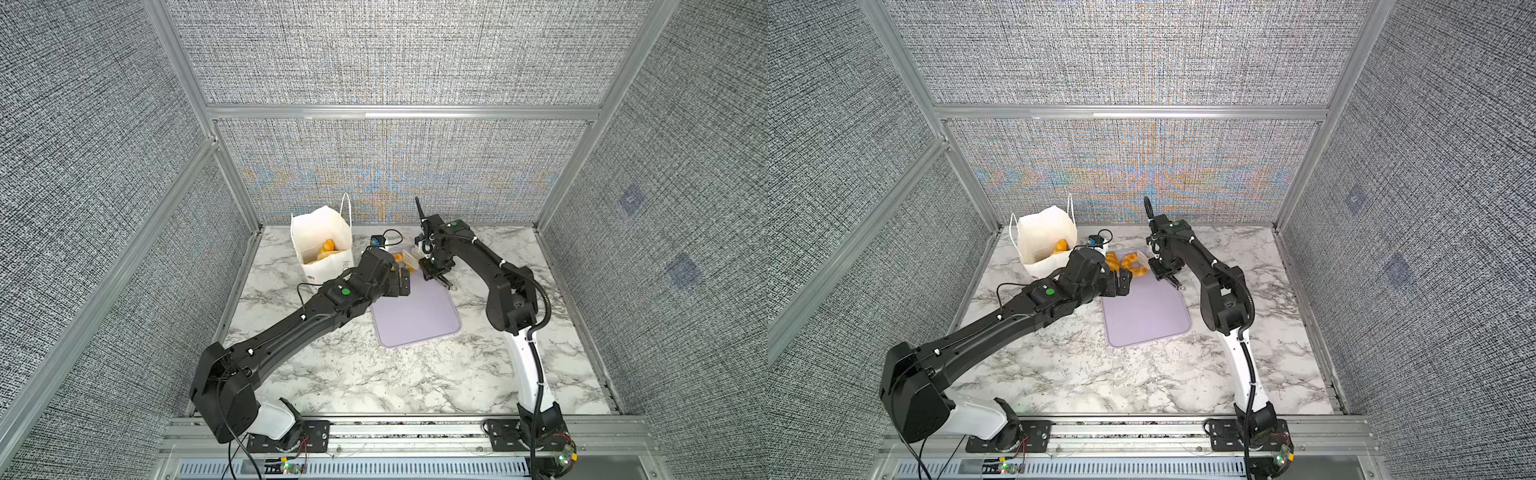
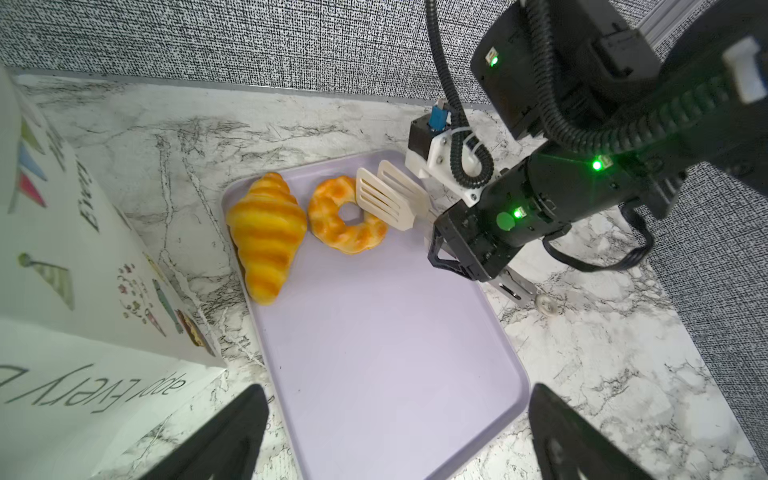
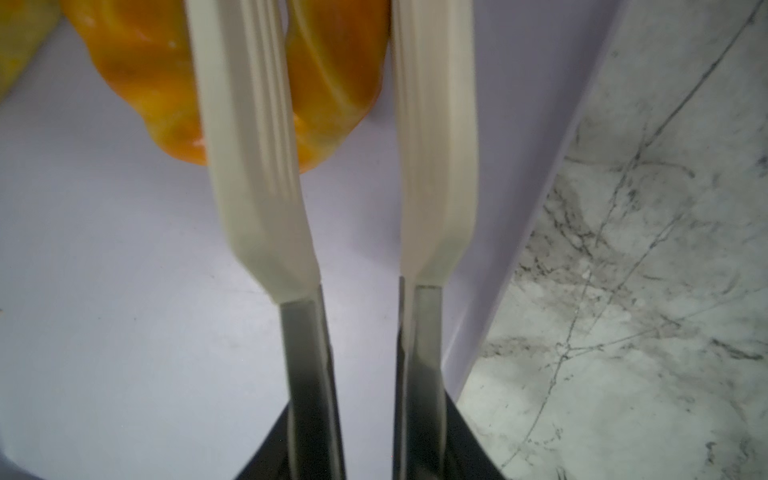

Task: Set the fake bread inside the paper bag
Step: 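Lower the tongs around the ring donut and squeeze with the right gripper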

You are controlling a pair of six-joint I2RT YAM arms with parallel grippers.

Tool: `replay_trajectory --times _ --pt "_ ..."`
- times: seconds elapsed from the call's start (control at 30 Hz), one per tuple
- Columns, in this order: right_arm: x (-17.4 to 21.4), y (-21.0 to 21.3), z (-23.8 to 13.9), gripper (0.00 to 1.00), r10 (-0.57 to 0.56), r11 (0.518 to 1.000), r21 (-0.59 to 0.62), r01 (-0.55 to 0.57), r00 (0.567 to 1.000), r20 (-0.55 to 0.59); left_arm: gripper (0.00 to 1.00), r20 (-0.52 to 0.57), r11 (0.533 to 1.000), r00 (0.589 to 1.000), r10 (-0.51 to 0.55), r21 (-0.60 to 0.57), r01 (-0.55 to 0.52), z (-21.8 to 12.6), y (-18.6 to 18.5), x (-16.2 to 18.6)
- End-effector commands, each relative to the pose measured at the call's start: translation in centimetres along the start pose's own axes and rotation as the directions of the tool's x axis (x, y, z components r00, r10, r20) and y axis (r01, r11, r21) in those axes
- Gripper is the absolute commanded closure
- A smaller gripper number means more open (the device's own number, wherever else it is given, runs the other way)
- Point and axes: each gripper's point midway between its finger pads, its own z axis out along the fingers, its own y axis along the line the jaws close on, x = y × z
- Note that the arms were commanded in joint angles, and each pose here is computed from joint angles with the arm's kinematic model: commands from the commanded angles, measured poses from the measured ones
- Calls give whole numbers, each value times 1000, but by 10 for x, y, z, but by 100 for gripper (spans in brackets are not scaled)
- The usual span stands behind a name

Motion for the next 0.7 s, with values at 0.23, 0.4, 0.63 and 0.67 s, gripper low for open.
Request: replay_trajectory --times 0.23,0.4,0.63,0.67 --pt "47 1 -27 63 -57 998 11 57 997 -55 1 -10 1000 1000 15 22 -14 1 -9 1" --pt "64 0 -43 59 -61 998 20 62 997 -51 1 -19 999 999 28 26 -28 2 -10 3" --pt "64 0 -54 53 -57 998 29 58 998 -38 1 -37 998 998 52 33 -51 6 -15 4" --pt "64 -1 -54 52 -57 998 33 59 998 -39 1 -39 998 998 53 33 -51 7 -15 4"
